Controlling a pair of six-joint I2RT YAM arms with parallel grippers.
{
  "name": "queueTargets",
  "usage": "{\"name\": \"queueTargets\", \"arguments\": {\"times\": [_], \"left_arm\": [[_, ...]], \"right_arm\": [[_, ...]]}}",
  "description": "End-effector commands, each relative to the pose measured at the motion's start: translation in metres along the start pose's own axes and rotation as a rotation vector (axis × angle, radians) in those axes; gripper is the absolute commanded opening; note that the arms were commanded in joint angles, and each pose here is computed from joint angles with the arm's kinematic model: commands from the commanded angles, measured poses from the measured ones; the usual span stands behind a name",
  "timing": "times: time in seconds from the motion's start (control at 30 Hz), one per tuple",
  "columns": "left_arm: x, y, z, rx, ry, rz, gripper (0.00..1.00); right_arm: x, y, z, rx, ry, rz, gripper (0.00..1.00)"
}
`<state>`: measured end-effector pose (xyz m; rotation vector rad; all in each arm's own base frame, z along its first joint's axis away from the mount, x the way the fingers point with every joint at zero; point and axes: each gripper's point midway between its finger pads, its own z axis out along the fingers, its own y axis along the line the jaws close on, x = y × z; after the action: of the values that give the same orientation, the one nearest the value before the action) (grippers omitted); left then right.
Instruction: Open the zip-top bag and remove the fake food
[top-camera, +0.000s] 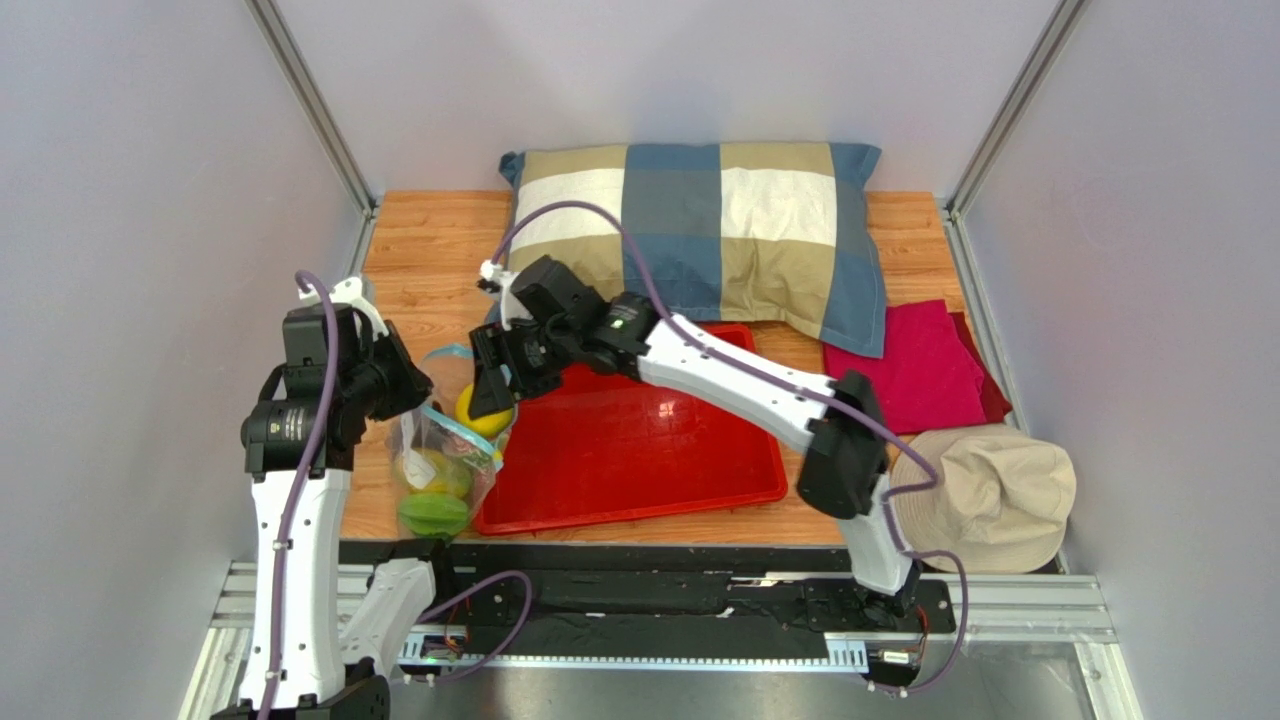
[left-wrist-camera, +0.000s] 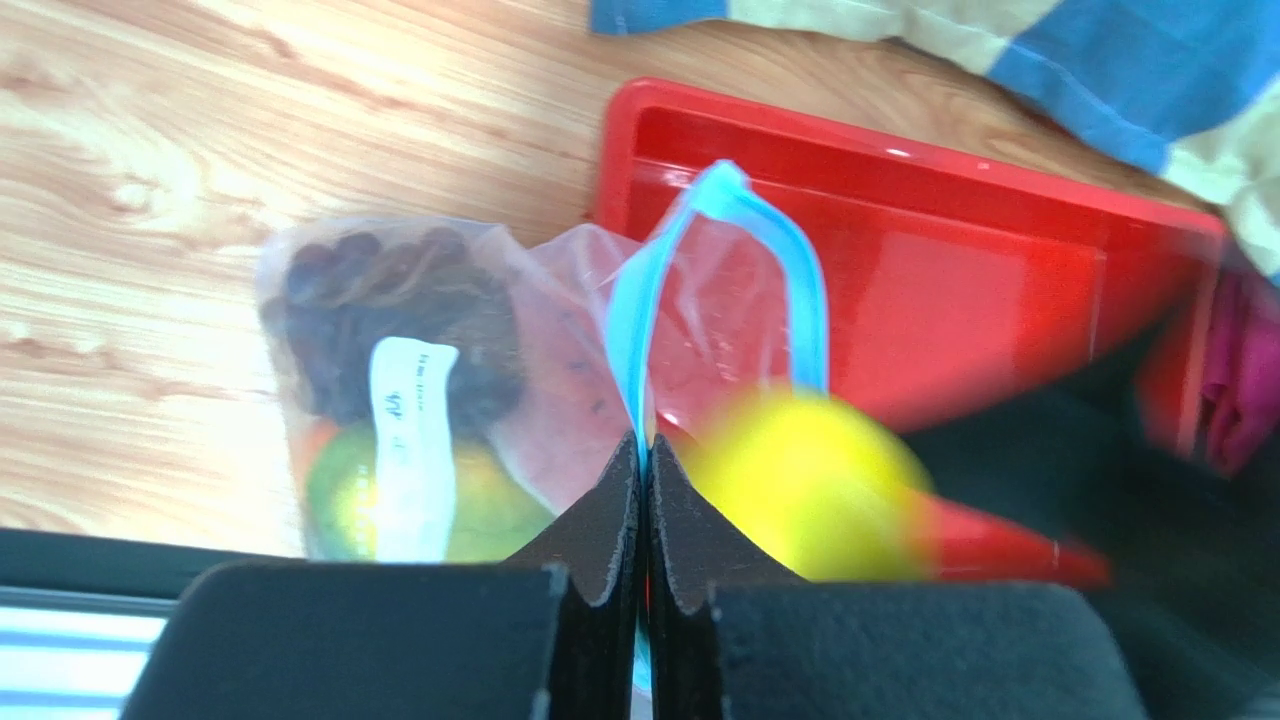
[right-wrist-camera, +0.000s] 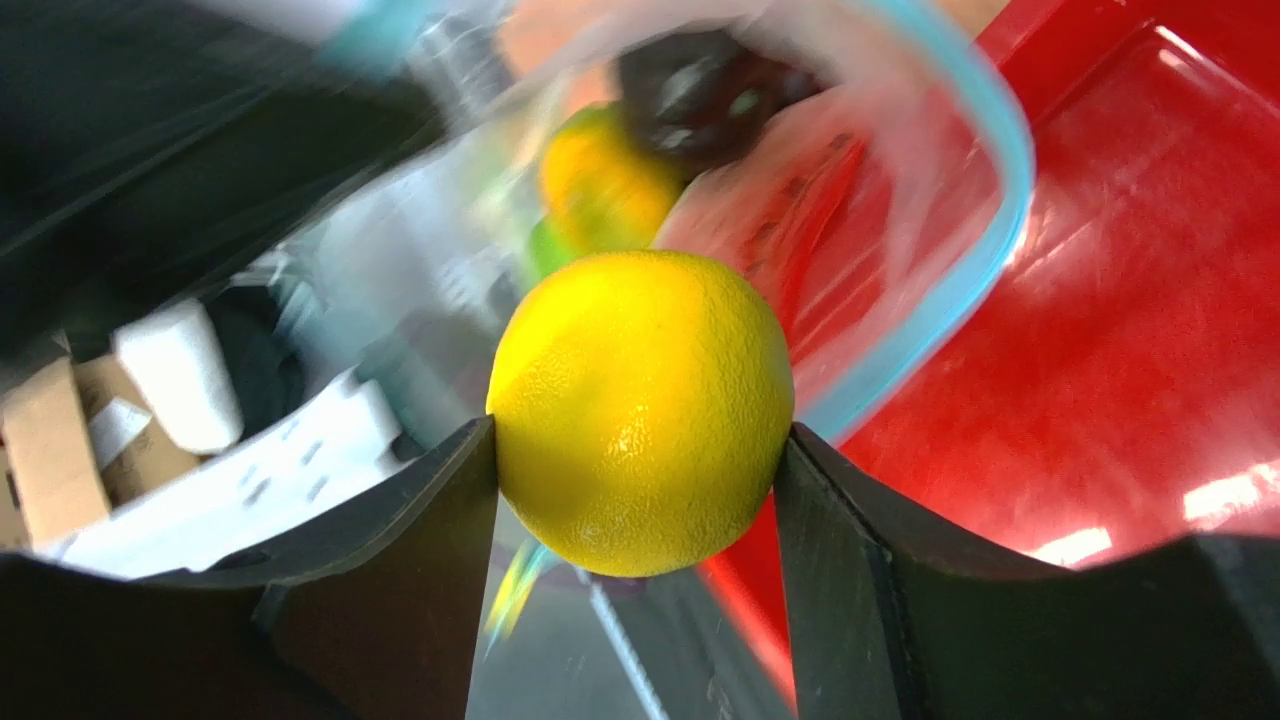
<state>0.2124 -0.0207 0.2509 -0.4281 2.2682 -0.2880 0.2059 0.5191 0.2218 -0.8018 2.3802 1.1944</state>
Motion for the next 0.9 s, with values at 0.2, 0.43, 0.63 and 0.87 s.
{"name": "queueTargets", "arguments": {"times": [0.2, 0.43, 0.63, 0.87], "left_arm": [[-0.021, 0.001, -0.013, -0.023, -0.086, 0.04, 0.0], [-0.016, -0.014, -0.014, 0.066, -0.087, -0.002, 0.0], [-0.018, -0.023, -0.018, 0.115, -0.099, -0.009, 0.0], [-0.017, -0.037, -0.02, 0.193, -0.089, 0.003, 0.0]], "right_arm": [[0.043, -0.085, -0.098, 0.188, 0.018, -0.034, 0.04], [0.083, -0.162, -0.082, 0.317, 0.119, 0.085, 0.31], [0.098, -0.178, -0.071, 0.352, 0.18, 0.101, 0.68], [0.045, -0.143, -0.097, 0.385, 0.069, -0.045, 0.95]]}}
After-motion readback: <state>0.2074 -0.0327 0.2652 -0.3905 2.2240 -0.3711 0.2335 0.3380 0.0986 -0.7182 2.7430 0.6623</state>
